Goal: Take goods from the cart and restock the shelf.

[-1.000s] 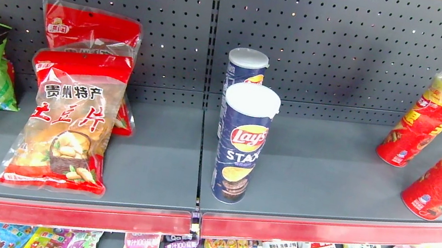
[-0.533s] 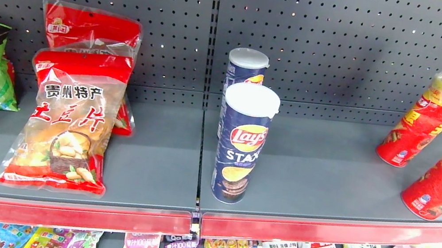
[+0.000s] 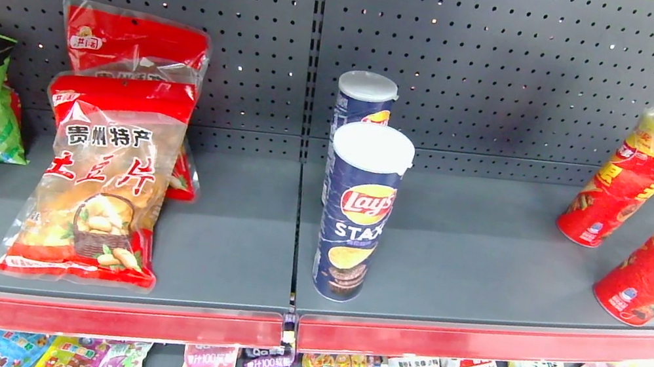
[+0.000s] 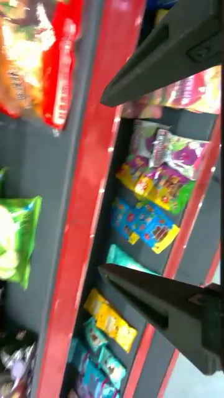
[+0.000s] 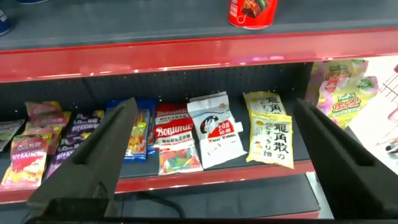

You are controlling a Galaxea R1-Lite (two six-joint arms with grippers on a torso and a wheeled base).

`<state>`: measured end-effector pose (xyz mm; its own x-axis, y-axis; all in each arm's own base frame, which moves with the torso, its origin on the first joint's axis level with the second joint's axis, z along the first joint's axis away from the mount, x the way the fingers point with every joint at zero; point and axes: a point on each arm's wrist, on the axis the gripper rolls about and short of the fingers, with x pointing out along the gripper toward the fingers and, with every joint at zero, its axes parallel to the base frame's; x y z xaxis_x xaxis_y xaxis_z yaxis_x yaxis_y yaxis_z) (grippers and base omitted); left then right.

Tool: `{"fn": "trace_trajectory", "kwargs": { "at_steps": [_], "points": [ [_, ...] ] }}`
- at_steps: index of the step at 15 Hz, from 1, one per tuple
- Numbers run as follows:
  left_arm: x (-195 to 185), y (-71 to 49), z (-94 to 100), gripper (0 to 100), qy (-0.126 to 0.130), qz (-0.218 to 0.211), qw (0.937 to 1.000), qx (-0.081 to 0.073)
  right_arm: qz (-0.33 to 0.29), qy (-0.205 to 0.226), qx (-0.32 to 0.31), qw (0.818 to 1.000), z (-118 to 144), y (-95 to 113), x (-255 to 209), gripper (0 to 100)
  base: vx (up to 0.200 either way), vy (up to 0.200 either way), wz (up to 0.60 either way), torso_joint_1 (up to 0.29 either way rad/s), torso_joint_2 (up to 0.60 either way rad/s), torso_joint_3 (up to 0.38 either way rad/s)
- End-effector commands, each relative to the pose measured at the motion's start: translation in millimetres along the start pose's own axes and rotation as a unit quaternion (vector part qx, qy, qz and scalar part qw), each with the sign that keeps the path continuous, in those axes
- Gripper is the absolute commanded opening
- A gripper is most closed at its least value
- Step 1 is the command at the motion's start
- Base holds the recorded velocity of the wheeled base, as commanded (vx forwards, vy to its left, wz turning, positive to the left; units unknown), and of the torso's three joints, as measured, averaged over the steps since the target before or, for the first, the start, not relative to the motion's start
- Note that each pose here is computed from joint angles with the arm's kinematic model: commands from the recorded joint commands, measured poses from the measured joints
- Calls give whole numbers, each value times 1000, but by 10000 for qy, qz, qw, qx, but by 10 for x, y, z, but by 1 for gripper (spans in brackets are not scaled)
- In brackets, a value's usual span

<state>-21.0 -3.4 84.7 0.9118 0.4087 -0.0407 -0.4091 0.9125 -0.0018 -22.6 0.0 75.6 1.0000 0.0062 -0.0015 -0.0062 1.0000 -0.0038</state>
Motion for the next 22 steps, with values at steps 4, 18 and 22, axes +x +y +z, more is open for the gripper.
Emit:
{"fn": "trace_trajectory", "kwargs": {
  "at_steps": [4, 18, 22],
  "points": [
    [66, 42, -14, 100, 279, -1923, 9809, -2, 7, -7, -4, 10000, -1, 0, -2, 100, 0, 0, 0, 0, 0, 0],
    [-1, 33, -95, 100, -177, -2308, 9728, 44, 7, -15, 4, 10000, 0, 0, -2, 100, 0, 0, 0, 0, 0, 0],
    [-2, 31, -93, 100, -189, -2308, 9728, 57, 7, -7, 4, 10000, -1, 0, -2, 100, 0, 0, 0, 0, 0, 0]
  ]
}}
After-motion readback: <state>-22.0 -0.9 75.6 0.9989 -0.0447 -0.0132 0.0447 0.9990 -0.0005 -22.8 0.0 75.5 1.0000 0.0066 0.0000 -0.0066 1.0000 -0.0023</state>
